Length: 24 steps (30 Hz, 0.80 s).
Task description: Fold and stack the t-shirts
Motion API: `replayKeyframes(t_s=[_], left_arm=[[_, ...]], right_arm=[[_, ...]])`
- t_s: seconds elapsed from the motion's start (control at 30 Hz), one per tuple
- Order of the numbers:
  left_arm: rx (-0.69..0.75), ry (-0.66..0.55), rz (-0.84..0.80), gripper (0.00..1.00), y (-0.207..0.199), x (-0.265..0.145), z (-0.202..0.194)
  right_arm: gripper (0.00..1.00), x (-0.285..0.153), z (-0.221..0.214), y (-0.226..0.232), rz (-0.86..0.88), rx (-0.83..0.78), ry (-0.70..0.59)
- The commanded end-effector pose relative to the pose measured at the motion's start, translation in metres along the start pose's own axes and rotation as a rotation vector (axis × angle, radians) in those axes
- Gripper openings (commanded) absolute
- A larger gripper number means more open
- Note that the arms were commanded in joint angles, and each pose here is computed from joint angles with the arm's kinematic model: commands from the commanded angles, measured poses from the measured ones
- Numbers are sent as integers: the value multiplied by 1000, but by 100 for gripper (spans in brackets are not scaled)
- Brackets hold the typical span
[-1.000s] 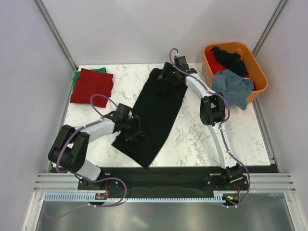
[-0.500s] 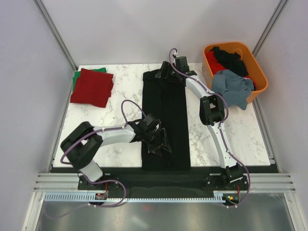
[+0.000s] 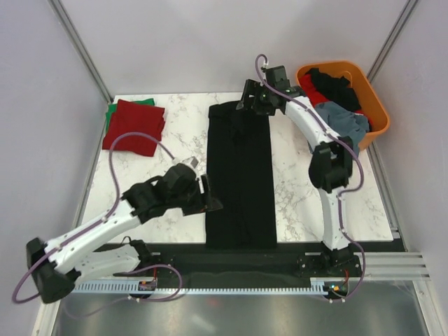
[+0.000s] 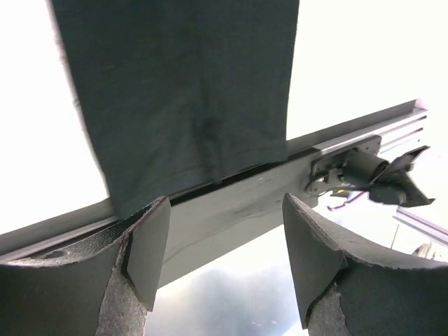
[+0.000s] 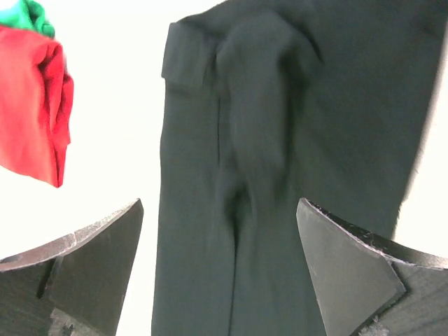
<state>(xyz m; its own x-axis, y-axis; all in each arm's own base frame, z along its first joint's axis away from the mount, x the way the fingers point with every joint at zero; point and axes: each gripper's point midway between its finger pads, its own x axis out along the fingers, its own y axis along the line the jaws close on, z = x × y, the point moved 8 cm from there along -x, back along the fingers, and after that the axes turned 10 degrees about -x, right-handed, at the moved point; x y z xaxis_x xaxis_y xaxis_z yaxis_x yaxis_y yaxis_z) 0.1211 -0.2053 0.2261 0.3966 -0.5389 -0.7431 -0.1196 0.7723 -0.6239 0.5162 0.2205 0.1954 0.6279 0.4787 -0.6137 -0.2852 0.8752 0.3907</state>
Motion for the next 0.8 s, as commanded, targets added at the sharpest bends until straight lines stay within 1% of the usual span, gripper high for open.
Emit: replayKeyframes(t_s=[0.0,0.03,0.07,0.1,0.13,0.17,0.23,0.27,0.33,0.37,0.43,0.5,0.53,0.6,0.67,0.7,0.73,0.77], left_arm=[[55,-71,97,72,40,-23,-6],[37,-56,124,71,53,-18,-13],[27,-42,122,71,59,-18,-17],[13,-47,94,70,64,-22,-21],[-16,-26,122,68,78,-16,-28],[-31,-16,109,68,81,-16,-32],[-61,-5,104,65,95,-12,-40],[-69,-5,102,65,98,-10,-41],[-85,-3,102,63,104,-4,-45],[-88,19,94,63,104,-3,-47],[-101,30,88,63,106,5,-50],[-118,51,100,64,108,13,-53],[-132,53,83,64,109,20,-54],[-145,69,82,64,111,27,-57],[-162,81,58,64,113,35,-59],[-166,92,70,63,117,40,-62],[-174,94,48,63,115,42,-63],[-176,101,47,63,115,44,-64]], right_arm=[[98,-110,6,27,-165,-64,5],[98,-124,-8,23,-219,-51,40],[98,-149,-42,14,-306,-39,99],[98,-161,-65,16,-339,-25,126],[98,-175,-88,15,-369,-10,150],[98,-202,-129,9,-397,8,171],[98,-226,-174,21,-351,77,158],[98,-246,-212,17,-329,113,155],[98,-260,-250,27,-274,186,173],[98,-266,-279,20,-263,207,199],[95,-269,-308,28,-202,214,251],[93,-270,-332,25,-221,230,283],[92,-271,-340,27,-229,195,293],[91,-268,-355,27,-251,174,327],[87,-261,-366,28,-246,171,342],[84,-259,-371,30,-239,171,351],[78,-256,-379,27,-248,169,368],[76,-253,-381,29,-239,171,361]])
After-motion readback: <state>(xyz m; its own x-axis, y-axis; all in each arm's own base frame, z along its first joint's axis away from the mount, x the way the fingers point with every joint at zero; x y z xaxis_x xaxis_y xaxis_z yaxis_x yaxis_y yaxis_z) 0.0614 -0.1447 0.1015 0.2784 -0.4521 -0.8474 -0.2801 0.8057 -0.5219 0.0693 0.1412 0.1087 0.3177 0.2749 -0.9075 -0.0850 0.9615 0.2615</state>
